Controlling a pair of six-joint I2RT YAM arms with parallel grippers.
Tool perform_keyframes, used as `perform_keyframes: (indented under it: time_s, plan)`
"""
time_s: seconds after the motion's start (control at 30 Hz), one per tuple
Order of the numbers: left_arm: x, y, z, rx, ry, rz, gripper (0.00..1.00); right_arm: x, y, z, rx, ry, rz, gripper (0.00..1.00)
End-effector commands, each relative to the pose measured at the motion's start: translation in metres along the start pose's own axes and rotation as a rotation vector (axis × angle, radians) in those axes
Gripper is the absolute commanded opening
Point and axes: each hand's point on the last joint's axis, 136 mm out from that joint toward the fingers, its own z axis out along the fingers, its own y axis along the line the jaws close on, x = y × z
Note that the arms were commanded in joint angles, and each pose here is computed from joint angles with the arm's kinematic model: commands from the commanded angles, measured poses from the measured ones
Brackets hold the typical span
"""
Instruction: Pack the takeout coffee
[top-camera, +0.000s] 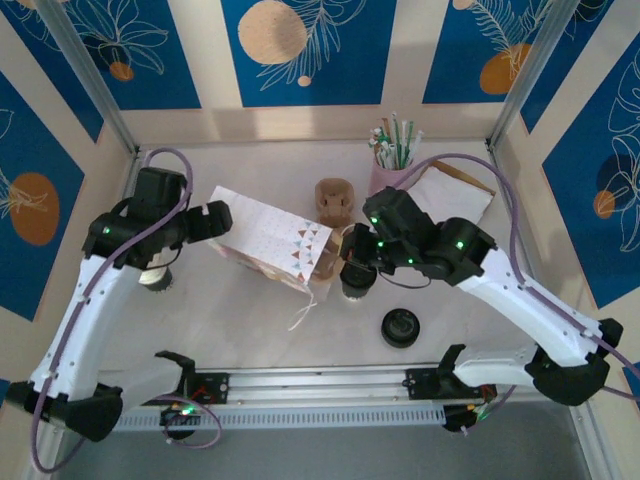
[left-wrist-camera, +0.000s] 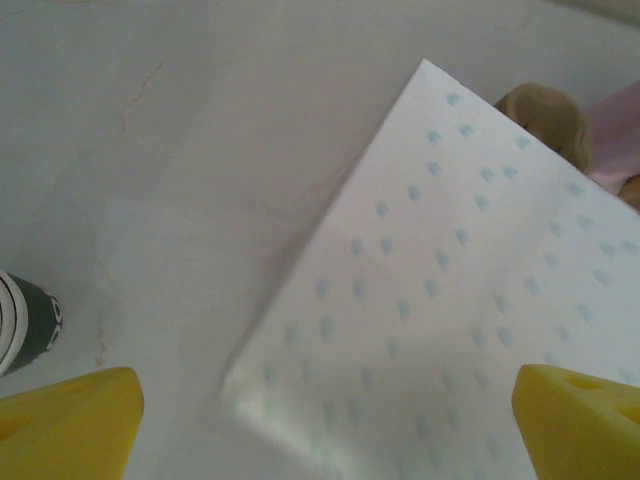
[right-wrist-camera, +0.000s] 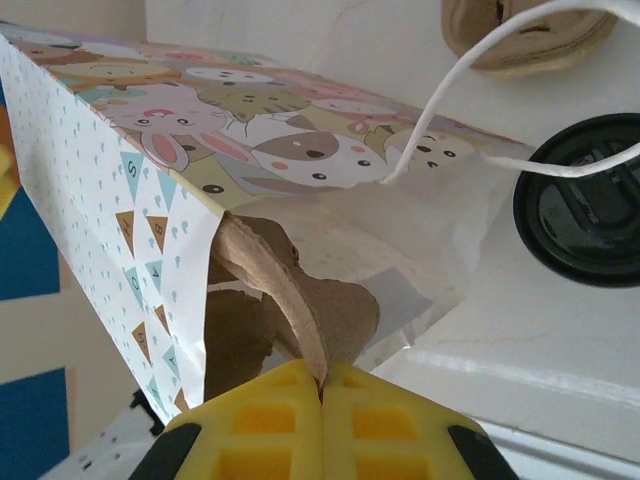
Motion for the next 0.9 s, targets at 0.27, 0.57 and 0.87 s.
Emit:
perform_keyframes:
  time_s: [0.27,0.57,0.87]
  plan:
    - [0.007,0.014,0.038,-0.01,0.075,-0.028,0.8,0.02,0.004,-0.046,-0.041,0.061,-0.04,0.0]
    - [0.028,0.022,0.075,-0.015,0.157,-0.069,0.77,0.009,0.019,-0.039,-0.022,0.044,-0.072,0.0]
    - [0.043,0.037,0.108,-0.085,0.222,-0.066,0.76,-0.017,0.047,-0.004,0.0,0.059,-0.118,0.0]
